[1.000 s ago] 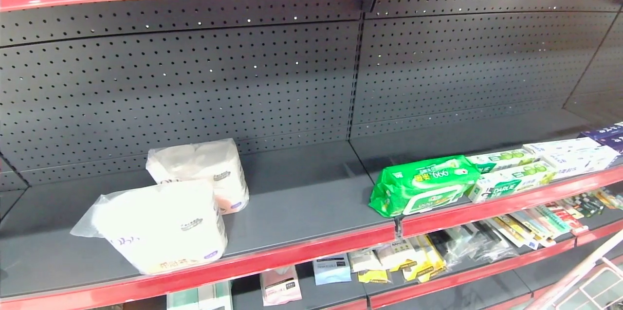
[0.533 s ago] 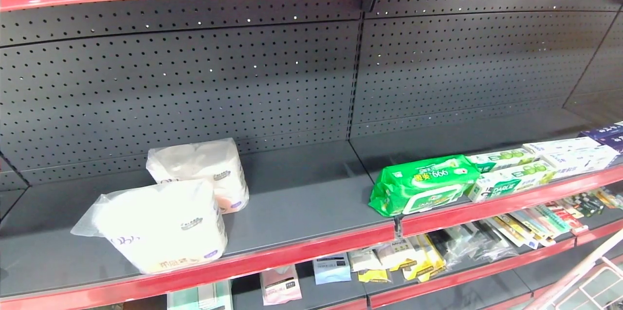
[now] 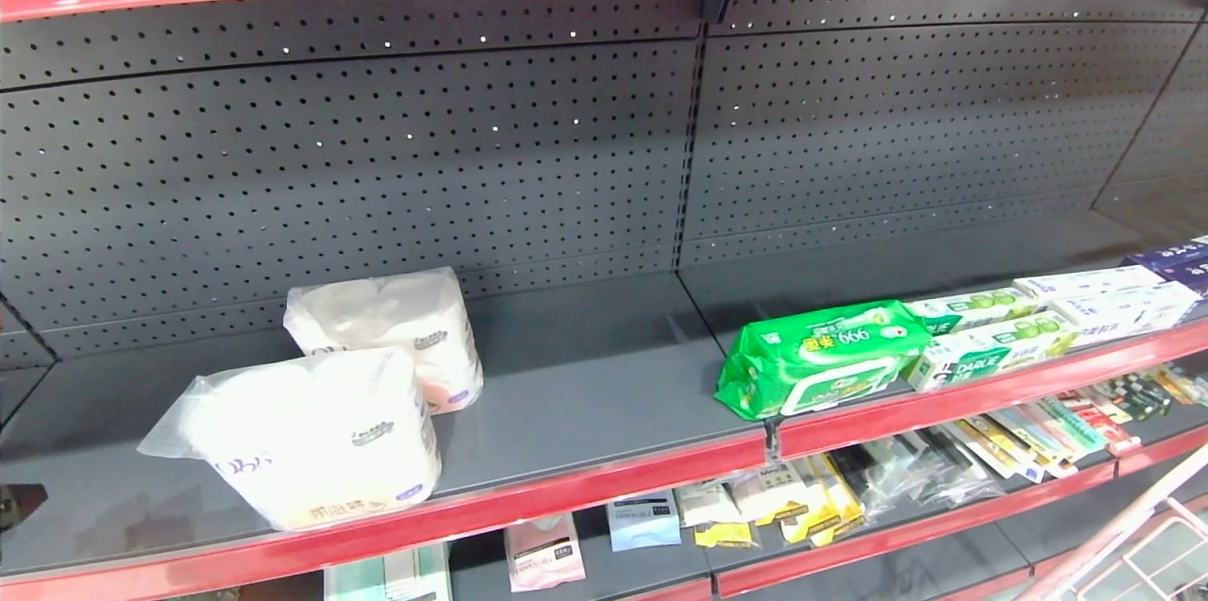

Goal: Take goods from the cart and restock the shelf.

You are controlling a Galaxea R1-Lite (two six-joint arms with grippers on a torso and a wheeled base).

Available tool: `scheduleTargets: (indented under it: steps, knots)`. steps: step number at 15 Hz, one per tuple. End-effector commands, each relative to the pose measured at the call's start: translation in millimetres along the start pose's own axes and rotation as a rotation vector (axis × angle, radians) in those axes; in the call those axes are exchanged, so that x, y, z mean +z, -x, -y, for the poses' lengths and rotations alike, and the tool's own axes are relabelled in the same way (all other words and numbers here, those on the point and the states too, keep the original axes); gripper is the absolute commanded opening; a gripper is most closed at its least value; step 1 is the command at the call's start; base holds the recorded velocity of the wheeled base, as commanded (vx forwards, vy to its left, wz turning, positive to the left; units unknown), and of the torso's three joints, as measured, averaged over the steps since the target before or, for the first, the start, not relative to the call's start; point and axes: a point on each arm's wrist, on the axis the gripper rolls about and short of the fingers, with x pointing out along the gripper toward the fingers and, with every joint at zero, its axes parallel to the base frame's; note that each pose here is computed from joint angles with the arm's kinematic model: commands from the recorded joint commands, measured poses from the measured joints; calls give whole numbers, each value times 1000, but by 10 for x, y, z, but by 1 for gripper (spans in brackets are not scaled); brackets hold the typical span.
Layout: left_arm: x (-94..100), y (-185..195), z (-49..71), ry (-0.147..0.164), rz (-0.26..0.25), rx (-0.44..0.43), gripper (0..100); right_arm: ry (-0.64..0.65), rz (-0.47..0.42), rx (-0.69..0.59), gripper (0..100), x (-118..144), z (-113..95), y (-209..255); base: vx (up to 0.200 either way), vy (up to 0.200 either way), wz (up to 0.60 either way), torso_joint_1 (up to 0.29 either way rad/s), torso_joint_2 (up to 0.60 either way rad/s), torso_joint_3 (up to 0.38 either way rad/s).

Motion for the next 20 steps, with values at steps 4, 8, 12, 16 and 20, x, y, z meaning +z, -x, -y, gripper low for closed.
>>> scheduleTargets:
  steps: [4,8,12,16,20]
  knots:
    - [190,-688,93,-110,-74,-45,100,0,0,0,100,0,0,0,0,0,0,0,0,0]
    - [173,-827,114,-158,-107,-108,100,1,0,0,100,0,0,0,0,0,0,0,0,0]
    - [175,-1044,262,-203,-81,-189,100,0,0,0,100,0,0,0,0,0,0,0,0,0]
    - [111,-1139,397,-247,-118,-237,100,0,0,0,100,0,0,0,0,0,0,0,0,0]
    - [68,-1206,411,-389,-135,-254,100,1,0,0,100,0,0,0,0,0,0,0,0,0]
